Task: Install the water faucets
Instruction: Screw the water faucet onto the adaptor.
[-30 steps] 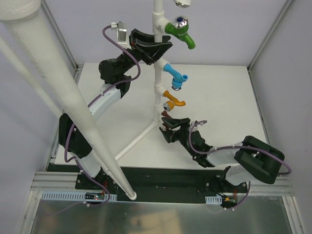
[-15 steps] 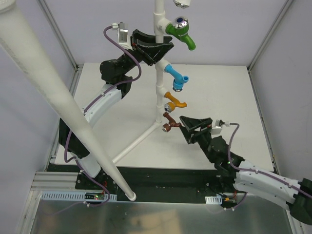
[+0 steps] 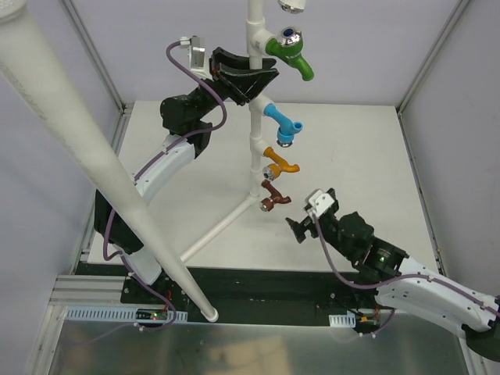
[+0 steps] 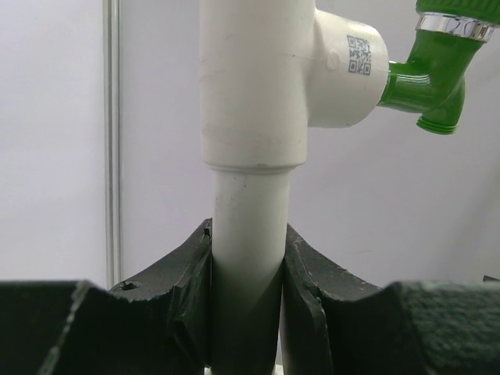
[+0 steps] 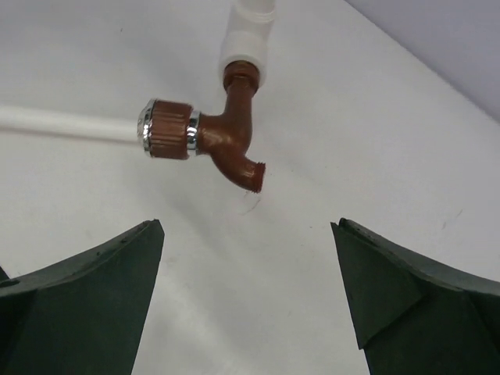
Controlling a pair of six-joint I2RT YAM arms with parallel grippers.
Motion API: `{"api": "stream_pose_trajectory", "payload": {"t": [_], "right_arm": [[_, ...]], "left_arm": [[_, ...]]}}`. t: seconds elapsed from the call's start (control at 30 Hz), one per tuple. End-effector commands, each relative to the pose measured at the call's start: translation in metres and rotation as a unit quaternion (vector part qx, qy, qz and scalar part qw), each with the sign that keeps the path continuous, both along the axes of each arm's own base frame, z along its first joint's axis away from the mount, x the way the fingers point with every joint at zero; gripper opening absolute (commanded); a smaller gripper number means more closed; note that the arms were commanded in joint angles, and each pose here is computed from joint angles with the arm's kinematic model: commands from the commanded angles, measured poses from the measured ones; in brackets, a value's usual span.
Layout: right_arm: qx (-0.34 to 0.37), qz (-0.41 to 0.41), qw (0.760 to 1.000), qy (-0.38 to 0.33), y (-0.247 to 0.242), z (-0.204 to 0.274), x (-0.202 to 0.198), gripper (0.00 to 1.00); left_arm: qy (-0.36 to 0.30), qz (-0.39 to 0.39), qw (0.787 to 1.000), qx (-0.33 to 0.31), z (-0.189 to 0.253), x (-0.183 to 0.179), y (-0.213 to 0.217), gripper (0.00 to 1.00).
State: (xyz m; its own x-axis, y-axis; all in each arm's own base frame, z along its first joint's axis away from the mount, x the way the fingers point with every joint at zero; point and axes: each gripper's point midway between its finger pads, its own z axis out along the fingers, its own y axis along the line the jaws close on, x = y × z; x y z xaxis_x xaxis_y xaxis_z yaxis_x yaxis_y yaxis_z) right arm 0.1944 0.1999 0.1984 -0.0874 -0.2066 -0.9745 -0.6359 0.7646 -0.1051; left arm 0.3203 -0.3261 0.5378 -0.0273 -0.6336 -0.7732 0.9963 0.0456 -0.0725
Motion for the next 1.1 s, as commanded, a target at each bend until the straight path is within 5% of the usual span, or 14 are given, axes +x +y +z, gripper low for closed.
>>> {"api": "stream_pose_trajectory", "payload": {"t": [0.0,0.3,0.53,0.67,0.7,0.8,0.83,0.9,1.07], "right_arm": [[-0.163,0.14,0.955,-0.202,0.015,0.024,-0.007,1.0],[-0.321,0.145,0.871,-0.342,0.049,0.009,0.022,1.0],[-0.364,0.12,0.842,-0.38,0.075,0.007,0.05,0.98],[-0.357,0.106,0.849,-0.376,0.089,0.007,0.064,0.95],[-0.362,0.103,0.849,-0.371,0.092,0.004,0.068,0.89],[-0.336,0.021,0.874,-0.351,0.089,0.011,0.089,0.22],[-0.305,-0.029,0.888,-0.344,0.085,0.02,0.096,0.09],[-0.257,-0.112,0.904,-0.324,0.076,0.023,0.107,0.0],[-0.056,-0.213,0.943,-0.249,0.064,0.019,0.09,0.0]], "left_arm": [[-0.037,-0.095,0.994,0.025,0.007,-0.061,0.001,0.0],[-0.036,-0.098,0.994,0.022,0.006,-0.059,0.001,0.0],[-0.035,-0.099,0.994,0.021,0.007,-0.06,0.001,0.0],[-0.038,-0.099,0.994,0.02,0.008,-0.063,0.003,0.0],[-0.038,-0.099,0.994,0.021,0.008,-0.063,0.003,0.0],[-0.037,-0.099,0.994,0.02,0.008,-0.063,0.003,0.0],[-0.036,-0.099,0.994,0.02,0.008,-0.062,0.003,0.0],[-0.039,-0.098,0.994,0.019,0.009,-0.064,0.003,0.0],[-0.042,-0.095,0.994,0.023,0.008,-0.064,0.004,0.0]]}}
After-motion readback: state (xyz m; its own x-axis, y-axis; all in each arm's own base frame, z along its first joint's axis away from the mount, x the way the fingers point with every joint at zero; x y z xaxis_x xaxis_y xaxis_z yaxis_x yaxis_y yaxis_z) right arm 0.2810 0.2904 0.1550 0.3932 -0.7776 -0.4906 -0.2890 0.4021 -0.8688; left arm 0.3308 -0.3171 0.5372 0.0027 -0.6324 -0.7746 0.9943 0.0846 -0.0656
